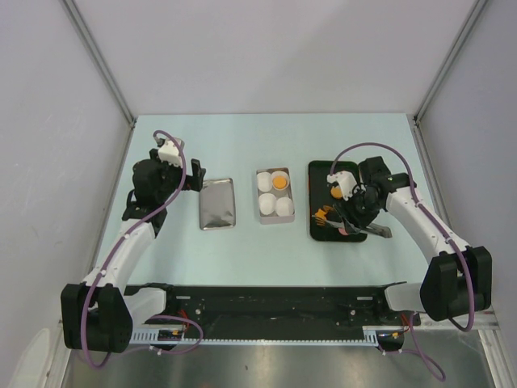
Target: Pack the cookies
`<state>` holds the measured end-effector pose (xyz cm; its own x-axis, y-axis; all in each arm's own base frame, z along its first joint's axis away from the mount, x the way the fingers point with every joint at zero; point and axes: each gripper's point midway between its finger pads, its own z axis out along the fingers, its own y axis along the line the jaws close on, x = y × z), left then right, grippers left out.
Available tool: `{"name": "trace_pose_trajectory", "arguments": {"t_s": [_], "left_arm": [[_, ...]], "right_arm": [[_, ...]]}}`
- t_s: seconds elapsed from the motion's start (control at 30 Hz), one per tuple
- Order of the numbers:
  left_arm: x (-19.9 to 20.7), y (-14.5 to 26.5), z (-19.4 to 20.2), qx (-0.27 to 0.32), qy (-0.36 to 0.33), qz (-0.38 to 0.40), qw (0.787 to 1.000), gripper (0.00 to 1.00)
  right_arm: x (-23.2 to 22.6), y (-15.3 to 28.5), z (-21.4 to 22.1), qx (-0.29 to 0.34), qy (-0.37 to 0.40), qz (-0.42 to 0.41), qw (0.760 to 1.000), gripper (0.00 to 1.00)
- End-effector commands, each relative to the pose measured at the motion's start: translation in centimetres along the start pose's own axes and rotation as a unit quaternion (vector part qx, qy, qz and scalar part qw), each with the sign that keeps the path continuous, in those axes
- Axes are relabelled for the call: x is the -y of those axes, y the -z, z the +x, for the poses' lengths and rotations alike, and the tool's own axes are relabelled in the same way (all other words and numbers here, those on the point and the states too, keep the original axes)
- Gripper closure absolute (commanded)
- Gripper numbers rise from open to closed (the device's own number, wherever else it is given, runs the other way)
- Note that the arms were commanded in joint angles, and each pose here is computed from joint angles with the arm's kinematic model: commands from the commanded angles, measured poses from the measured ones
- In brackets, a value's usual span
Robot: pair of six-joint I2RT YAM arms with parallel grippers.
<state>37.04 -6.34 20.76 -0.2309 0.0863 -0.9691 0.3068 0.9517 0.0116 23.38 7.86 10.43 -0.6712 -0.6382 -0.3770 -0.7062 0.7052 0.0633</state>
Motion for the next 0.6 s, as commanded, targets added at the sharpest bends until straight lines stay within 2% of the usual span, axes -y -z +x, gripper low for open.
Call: {"name": "trace_pose_trajectory", "arguments": {"t_s": [0.0,0.33,0.57], "left_arm": [[0.22,0.07,-1.13,0.022,-0.016,0.005,1.0,0.0],[0.2,0.13,-1.19,0.024,-0.016,0.004,1.0,0.0],[0.21,0.22,-1.37,0.026,-0.017,0.004,1.0,0.0]], "right_arm": [[-0.07,-0.19,-0.6,0.006,0.001,0.003,1.0,0.46],[0.41,0.2,-0.54,0.001,0.006,0.028,1.0,0.55],[0.85,0.42,-0.14,-0.007,0.008,0.042,0.999,0.65]]}}
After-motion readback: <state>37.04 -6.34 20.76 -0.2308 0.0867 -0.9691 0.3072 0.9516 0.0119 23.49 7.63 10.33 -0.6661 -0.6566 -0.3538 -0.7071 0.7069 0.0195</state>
